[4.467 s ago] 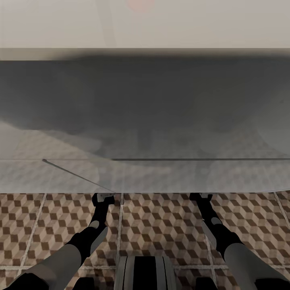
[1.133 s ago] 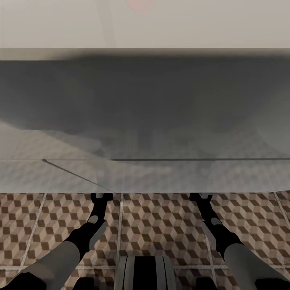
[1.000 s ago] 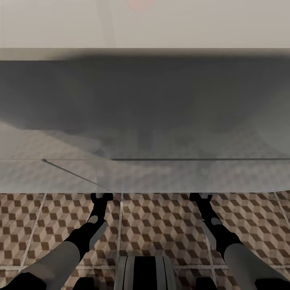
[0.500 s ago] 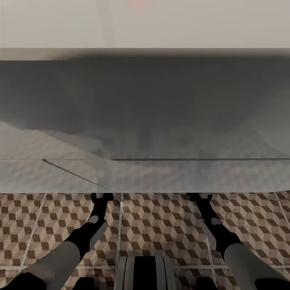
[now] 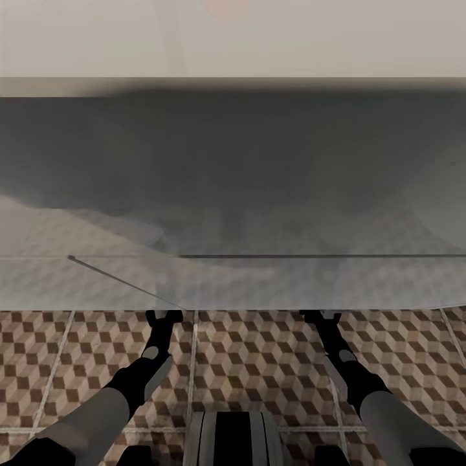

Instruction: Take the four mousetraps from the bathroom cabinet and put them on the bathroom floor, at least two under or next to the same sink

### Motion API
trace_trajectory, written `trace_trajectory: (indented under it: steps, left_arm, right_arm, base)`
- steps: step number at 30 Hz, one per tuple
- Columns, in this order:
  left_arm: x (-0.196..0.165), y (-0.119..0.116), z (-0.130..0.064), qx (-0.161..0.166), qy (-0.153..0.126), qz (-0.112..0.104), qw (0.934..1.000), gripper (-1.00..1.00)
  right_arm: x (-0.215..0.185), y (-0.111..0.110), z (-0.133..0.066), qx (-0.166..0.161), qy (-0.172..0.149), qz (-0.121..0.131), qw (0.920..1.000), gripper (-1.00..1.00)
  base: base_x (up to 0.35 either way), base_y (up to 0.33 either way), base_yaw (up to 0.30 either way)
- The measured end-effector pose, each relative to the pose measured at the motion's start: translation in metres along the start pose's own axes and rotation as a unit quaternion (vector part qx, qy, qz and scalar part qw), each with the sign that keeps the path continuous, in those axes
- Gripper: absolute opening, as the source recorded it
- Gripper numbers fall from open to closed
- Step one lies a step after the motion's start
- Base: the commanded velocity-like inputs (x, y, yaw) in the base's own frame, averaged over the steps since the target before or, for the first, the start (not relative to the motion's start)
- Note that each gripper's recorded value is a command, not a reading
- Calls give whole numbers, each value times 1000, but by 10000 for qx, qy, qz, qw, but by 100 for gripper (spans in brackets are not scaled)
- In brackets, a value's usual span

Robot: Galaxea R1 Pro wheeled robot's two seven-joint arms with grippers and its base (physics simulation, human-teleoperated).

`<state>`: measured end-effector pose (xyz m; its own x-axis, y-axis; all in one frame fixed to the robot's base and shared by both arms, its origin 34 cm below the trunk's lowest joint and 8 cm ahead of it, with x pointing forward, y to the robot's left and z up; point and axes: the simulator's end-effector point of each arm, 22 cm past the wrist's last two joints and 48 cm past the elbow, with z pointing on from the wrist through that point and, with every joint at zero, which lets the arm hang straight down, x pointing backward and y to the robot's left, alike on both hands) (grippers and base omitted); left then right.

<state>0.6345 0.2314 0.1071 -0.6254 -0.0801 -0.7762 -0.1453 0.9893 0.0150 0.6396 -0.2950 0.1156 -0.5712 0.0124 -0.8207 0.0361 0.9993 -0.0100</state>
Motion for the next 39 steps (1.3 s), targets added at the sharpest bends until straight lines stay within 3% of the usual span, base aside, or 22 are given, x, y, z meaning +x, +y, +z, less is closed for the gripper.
trace_trajectory:
  steps: [29,39]
  left_arm:
    - [0,-3,0,20,-5,-10,10000,100]
    - [0,1,0,-4,-6,11,10000,100]
  right_arm:
    - [0,0,0,2,7,5,10000,100]
    - [1,0,0,-4,12,2,10000,100]
  base:
    - [-3,0,0]
    - [-247,0,0]
